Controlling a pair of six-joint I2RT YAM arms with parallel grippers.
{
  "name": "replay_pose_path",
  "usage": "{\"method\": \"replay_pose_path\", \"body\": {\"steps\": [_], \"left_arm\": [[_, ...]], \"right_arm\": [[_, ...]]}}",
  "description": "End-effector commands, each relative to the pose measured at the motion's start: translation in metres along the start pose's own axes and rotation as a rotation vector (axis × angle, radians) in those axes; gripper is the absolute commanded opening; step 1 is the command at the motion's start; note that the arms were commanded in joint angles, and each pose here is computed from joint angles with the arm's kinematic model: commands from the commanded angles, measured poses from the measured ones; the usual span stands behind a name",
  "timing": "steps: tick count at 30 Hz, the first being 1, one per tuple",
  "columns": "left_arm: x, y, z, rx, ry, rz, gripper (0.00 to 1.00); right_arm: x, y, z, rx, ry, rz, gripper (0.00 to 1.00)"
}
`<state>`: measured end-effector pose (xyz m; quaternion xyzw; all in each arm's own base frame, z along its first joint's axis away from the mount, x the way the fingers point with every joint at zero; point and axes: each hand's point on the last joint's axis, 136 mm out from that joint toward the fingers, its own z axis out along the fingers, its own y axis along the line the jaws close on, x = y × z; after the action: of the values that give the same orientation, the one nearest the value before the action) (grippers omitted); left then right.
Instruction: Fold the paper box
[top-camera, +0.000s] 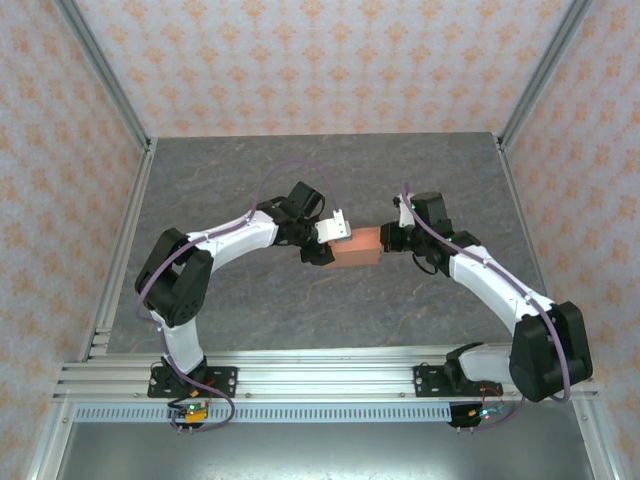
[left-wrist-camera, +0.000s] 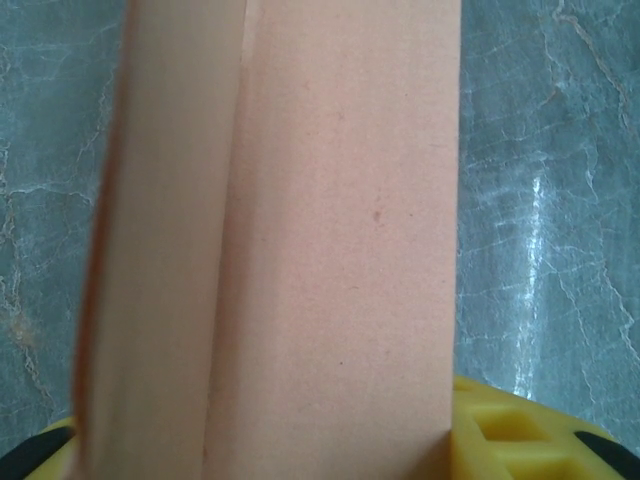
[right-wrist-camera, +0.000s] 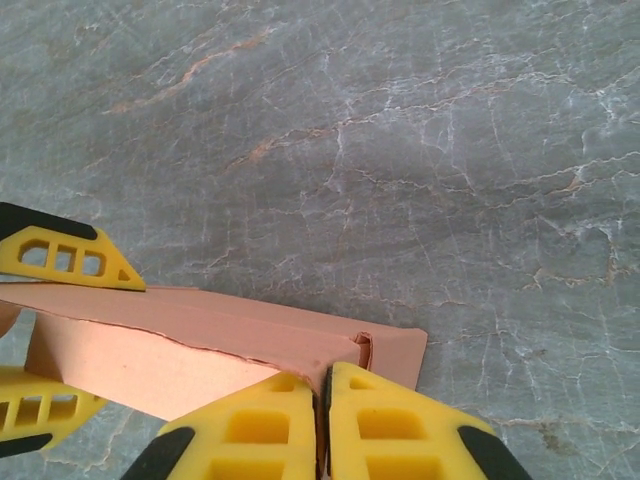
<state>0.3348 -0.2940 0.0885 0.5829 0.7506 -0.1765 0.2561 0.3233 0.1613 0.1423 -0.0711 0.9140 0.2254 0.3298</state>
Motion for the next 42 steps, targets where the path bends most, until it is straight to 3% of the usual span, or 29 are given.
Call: {"method": "replay_pose_path", "body": {"steps": [1,8,14,21,27,35,42], "left_arm": [[-0.016,0.014,-0.009,-0.081,-0.062,-0.014,0.44],[-0.017,0.018,-0.009,-0.102,-0.064,-0.033,0.44],[-0.012,0.022,-0.010,-0.126,-0.040,-0.001,0.44],[-0.011,0.031,-0.015,-0.131,-0.028,0.009,0.45],[-0.023,0.047,-0.028,-0.205,-0.097,-0.077,0.53],[-0.020,0.035,-0.064,-0.280,-0.240,-0.193,0.62],[-0.002,0.029,-0.091,-0.379,-0.347,-0.436,0.64]], "right_arm": [[0.004,0.006,-0.001,-0.018,-0.013,0.014,0.08],[-0.009,0.027,-0.002,-0.107,-0.048,0.174,0.06],[0.007,0.003,0.014,0.030,-0.044,0.068,0.05],[0.025,-0.003,0.026,0.017,-0.029,0.067,0.05],[0.029,-0.010,0.025,0.042,-0.059,0.057,0.05],[0.019,-0.003,0.020,0.062,-0.115,0.033,0.05],[0.007,0.000,0.013,0.146,-0.176,0.046,0.05]]}}
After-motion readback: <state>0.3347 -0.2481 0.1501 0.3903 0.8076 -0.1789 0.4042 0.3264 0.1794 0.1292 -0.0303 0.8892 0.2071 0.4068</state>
